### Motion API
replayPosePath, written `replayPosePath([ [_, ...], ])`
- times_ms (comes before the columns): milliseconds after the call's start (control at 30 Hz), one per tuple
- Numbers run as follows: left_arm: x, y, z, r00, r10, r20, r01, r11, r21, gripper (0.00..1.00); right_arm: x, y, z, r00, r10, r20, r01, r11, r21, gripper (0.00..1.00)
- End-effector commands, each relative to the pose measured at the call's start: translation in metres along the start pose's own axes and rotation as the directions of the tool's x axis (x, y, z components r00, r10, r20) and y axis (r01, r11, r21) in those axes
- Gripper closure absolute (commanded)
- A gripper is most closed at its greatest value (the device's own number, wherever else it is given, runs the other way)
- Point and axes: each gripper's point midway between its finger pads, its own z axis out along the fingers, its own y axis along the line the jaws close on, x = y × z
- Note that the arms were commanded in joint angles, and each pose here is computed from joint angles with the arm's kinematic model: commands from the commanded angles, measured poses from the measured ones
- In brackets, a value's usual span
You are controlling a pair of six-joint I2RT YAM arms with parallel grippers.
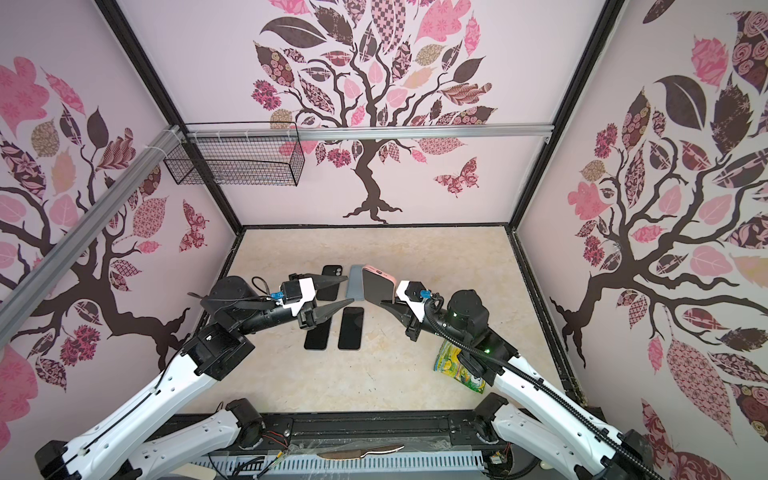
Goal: Take the phone out of the phone case
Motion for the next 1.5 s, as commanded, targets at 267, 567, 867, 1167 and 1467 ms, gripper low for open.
replayPosePath([
  [267,-0.024,0.001,0.009,0.995,0.082,0.057,-0.082,0.997,0.011,0.56,-0.024,0.007,-0.004,0.993,-0.088,0.078,0.090,0.996,-0.026,1.00],
  [567,-0.031,0.000,0.009,0.993,0.094,0.076,-0.095,0.995,0.016,0.56,-0.020,0.006,-0.004,0.994,-0.090,0.054,0.091,0.996,-0.023,1.00],
  [867,-0.026,-0.001,0.013,0.994,0.084,0.068,-0.086,0.996,0.029,0.57,-0.020,0.009,-0.004,0.995,-0.086,0.051,0.088,0.995,-0.043,1.00],
  [1167,-0.023,0.000,0.016,0.995,0.081,0.060,-0.083,0.996,0.027,0.57,-0.021,0.014,-0.005,0.994,-0.090,0.058,0.094,0.993,-0.069,1.00],
  [1467,-0.024,0.006,0.013,0.994,0.091,0.058,-0.090,0.996,-0.019,0.57,-0.022,0.011,-0.006,0.993,-0.097,0.060,0.100,0.994,-0.047,1.00],
])
